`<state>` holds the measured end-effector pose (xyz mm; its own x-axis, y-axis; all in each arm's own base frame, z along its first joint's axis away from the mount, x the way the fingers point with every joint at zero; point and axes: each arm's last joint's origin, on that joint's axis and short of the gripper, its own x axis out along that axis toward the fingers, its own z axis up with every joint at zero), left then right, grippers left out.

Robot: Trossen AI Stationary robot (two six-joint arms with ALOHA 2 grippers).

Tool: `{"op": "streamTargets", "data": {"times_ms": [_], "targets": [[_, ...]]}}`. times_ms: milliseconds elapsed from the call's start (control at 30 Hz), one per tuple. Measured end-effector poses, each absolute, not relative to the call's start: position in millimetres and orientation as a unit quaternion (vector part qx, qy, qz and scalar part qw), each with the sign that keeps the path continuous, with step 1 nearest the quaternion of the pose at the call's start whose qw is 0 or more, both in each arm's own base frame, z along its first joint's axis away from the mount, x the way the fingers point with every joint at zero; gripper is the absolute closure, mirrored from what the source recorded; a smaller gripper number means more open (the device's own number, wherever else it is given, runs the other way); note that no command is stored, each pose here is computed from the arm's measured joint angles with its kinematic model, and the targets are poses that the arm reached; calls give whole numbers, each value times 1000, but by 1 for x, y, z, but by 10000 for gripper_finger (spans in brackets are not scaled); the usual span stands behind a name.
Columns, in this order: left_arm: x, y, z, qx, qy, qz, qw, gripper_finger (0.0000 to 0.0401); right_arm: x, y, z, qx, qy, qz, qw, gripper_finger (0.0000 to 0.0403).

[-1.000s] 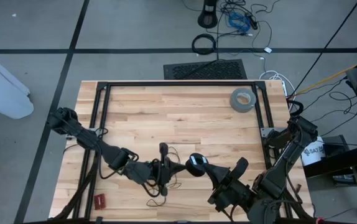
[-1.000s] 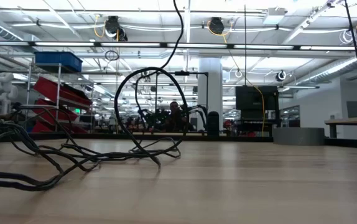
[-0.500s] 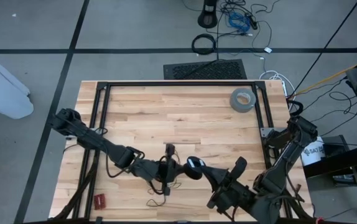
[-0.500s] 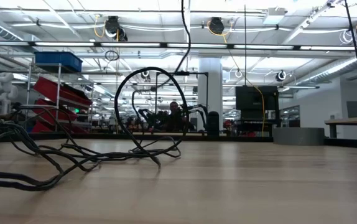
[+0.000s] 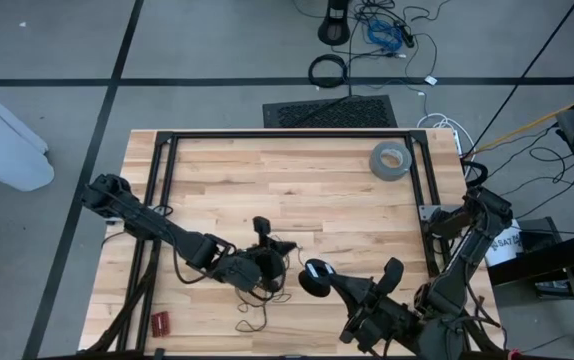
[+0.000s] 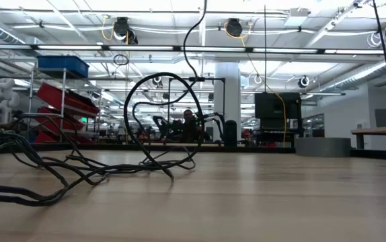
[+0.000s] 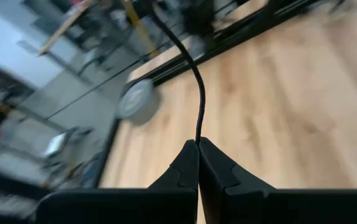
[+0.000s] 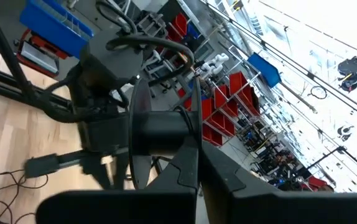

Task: Coil cords
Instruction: Uncoil the black wire from the spool

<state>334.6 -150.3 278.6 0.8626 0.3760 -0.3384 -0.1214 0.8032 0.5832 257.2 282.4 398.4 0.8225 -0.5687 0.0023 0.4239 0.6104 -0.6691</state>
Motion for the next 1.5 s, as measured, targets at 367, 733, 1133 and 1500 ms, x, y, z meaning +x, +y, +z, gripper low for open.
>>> {"op": "streamTargets", "data": {"times_ms": [367,733,1133,1500], "targets": [[302,-132,304,206,233,247,918,401,254,285,398,-344,105,-275,891,403],[229,-163,358,127,152,166,966,401,258,281,399,-345,109,-284,888,403],[229,-221,372,215,38,-5,976,401,277,260,398,-334,128,-334,872,403],[254,-237,352,295,14,-79,952,401,308,221,401,-333,148,-379,851,403]]}}
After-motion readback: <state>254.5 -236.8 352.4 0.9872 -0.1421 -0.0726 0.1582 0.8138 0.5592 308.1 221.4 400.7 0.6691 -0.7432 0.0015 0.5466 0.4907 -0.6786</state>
